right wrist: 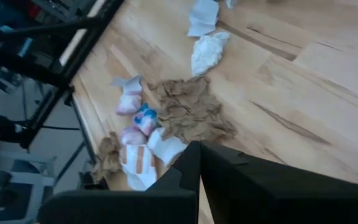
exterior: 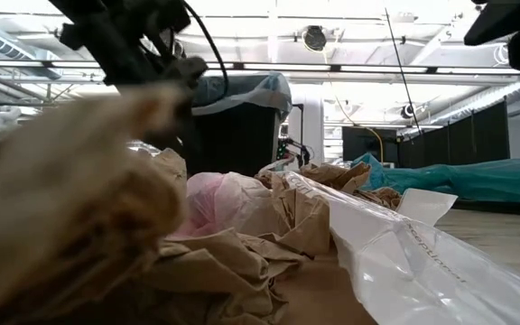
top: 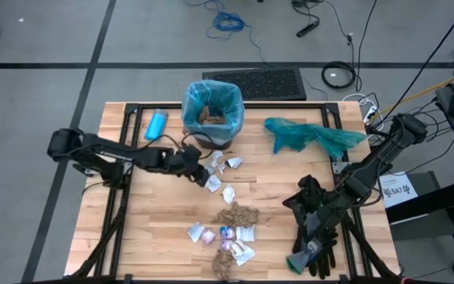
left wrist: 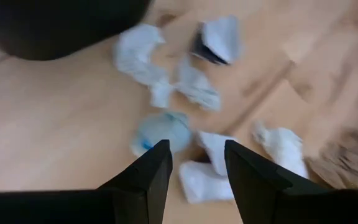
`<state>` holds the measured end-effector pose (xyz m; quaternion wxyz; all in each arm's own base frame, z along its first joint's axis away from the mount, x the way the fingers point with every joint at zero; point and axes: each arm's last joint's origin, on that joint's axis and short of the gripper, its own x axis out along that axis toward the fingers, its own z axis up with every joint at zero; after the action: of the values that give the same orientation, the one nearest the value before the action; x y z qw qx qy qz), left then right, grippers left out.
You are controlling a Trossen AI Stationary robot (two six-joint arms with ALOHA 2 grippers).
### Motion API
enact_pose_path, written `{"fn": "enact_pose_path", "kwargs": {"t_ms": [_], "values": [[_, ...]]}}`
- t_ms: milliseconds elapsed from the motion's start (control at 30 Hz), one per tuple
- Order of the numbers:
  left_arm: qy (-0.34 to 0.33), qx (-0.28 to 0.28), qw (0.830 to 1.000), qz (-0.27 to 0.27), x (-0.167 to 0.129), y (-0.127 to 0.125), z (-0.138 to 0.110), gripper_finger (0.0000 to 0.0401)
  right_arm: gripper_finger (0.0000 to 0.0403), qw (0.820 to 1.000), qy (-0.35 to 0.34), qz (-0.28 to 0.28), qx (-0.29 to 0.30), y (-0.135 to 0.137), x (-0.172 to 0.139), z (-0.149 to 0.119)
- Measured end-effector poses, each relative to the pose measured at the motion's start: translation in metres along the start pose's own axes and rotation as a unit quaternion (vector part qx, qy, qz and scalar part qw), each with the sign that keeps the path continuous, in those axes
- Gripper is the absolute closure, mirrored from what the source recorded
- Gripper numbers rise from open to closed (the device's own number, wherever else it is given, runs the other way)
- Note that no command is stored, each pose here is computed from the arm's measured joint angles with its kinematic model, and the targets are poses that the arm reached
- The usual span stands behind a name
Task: Place trash/remove bag and relplace
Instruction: Put the blue plastic trash into the trash bin, then put the white paper trash into the trash bin
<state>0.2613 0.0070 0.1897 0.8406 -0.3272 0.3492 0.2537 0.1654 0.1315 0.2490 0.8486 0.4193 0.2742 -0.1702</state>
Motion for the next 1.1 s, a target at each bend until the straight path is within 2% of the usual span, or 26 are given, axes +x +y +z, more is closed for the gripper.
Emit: {"fn": "enact_pose_path", "kwargs": {"t_ms": [133,300,567,700,800,933,1100], "values": [[0.019,0.006,1.000,0.004,0.011,0.007,0.008,0.0248,0.0403,1.000,-0.001,0.007,0.006,0.002,0.000,0.000],[0.058,0.014,0.998,0.010,0.027,0.013,0.006,0.0248,0.0403,1.000,-0.004,0.012,0.017,0.003,0.000,0.000],[0.043,0.053,0.998,-0.009,0.048,0.009,0.005,0.0248,0.0403,0.999,-0.006,0.010,0.036,0.002,0.001,0.001],[0.051,0.052,0.997,-0.004,0.060,0.011,0.001,0.0254,0.0403,0.999,-0.011,0.007,0.043,0.002,0.002,0.004],[0.074,0.051,0.996,-0.013,0.067,0.012,-0.003,0.0288,0.0403,0.999,-0.016,0.005,0.046,0.002,0.004,0.006],[0.094,0.040,0.994,-0.030,0.068,0.010,-0.007,0.0379,0.0403,0.999,-0.020,0.002,0.041,0.002,0.005,0.009],[0.101,0.041,0.992,-0.068,0.062,-0.004,-0.011,0.0397,0.0403,0.999,-0.023,-0.001,0.032,0.001,0.006,0.011]]}}
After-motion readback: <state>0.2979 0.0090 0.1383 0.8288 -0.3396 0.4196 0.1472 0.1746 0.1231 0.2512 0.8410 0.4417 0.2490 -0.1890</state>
